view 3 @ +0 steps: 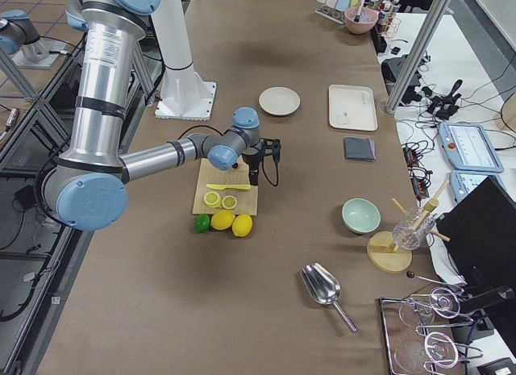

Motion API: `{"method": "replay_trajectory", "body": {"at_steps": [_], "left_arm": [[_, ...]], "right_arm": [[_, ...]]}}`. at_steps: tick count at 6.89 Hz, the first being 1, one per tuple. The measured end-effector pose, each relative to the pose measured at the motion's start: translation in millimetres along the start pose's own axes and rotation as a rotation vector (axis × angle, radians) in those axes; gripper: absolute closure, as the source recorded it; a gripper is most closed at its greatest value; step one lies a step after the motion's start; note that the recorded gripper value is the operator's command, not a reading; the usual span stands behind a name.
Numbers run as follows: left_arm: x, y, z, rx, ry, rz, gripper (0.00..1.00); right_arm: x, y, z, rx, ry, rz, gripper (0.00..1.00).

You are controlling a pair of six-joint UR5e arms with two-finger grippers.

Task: Place red cherry on plate
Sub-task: 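Lower the right gripper onto the dark red cherries and grasp them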

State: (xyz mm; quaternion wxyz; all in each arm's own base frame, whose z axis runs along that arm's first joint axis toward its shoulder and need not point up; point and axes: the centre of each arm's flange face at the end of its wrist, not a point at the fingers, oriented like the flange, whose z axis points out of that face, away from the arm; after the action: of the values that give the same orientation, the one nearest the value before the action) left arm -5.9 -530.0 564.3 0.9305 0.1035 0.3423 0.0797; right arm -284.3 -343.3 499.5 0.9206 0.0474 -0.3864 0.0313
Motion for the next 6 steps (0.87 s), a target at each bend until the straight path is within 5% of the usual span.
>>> {"method": "replay_trajectory", "body": {"at_steps": [3,6], "left_arm": [[-4.5,2.0,-0.8,0.001,-0.001,-0.008,0.01],[-4.3,2.3,-0.5,0.001,-0.001,-0.008,0.01]], "right_arm": [[-50.3,53.3,17.2,0.015,0.005,0.14,0.15],[-56.3,71.6,23.1,0.012,0.016,0.182,0.26]]}}
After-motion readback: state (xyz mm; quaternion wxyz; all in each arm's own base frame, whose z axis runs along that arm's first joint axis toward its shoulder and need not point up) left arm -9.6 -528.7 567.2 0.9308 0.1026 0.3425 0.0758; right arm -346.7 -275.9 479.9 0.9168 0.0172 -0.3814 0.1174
